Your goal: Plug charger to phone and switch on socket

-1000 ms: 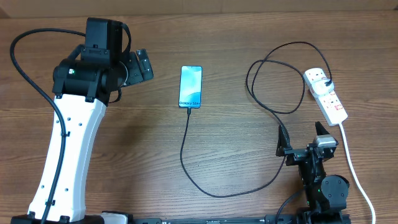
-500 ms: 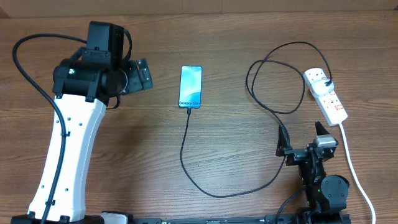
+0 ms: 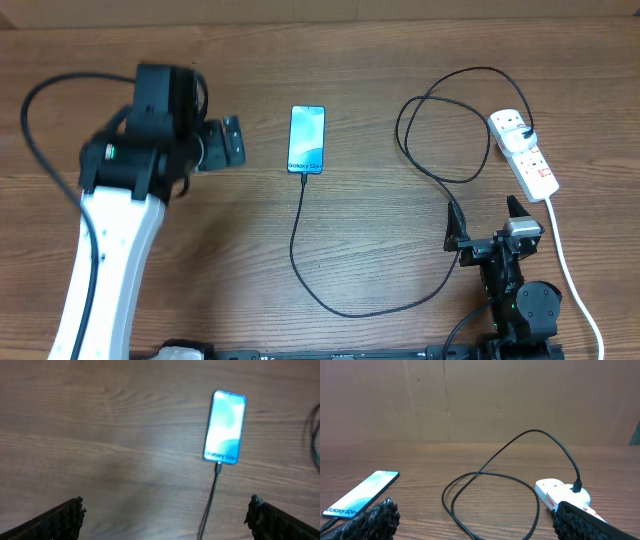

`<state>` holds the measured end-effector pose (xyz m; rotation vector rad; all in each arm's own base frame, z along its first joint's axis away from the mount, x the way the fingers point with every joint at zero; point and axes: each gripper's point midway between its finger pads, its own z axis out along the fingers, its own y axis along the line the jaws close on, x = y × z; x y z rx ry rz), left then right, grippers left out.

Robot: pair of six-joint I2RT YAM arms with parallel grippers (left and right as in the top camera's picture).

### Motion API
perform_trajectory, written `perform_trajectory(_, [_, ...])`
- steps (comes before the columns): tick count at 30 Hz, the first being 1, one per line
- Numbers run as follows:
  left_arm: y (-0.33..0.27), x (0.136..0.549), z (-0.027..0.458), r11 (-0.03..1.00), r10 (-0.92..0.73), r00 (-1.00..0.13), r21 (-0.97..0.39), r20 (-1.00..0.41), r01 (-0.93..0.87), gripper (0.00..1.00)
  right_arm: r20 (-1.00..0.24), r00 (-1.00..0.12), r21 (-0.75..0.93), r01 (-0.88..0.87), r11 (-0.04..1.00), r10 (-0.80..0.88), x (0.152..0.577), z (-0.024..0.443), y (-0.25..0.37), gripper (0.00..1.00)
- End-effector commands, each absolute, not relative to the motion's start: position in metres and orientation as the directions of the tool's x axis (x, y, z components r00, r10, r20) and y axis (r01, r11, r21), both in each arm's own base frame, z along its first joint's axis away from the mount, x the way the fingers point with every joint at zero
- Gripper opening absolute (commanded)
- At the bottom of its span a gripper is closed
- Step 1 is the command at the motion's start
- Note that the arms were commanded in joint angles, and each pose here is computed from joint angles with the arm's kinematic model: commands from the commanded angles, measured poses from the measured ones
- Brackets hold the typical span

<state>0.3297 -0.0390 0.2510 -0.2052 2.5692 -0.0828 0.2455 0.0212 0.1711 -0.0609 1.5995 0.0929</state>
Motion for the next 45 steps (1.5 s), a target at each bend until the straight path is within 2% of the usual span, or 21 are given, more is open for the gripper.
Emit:
perform_trajectory(1, [-0.038, 0.304, 0.243, 0.989, -0.137, -0.816, -0.129, -0.561, -0.078, 1.0, -1.0, -0.026, 0.017, -0.092, 0.996, 0.015, 0.246, 0.17, 0.021, 1.0])
perform_trajectory(8, [-0.038, 0.269, 0.208, 0.986, -0.03, -0.765, -0.146, -0.643, 0.084, 0.99, -1.0, -0.026, 0.017, -0.092, 0.996, 0.015, 0.246, 0.17, 0.021, 1.0])
perform_trajectory(13, [-0.038, 0.256, 0.191, 0.982, -0.034, -0.702, -0.153, -0.711, 0.107, 1.0, -1.0, -0.026, 0.017, -0.092, 0.996, 0.015, 0.246, 0.17, 0.02, 1.0])
perform_trajectory(25, [-0.044, 0.248, 0.159, 0.974, -0.031, -0.467, -0.131, -0.884, 0.184, 1.0, -1.0, -0.026, 0.017, -0.092, 0.996, 0.015, 0.246, 0.17, 0.02, 1.0])
perform_trajectory(45, [-0.041, 0.239, 0.185, 0.975, -0.049, -0.119, -0.073, -0.992, 0.211, 1.0, -1.0, -0.026, 0.017, -0.092, 0.996, 0.015, 0.246, 0.17, 0.021, 1.0])
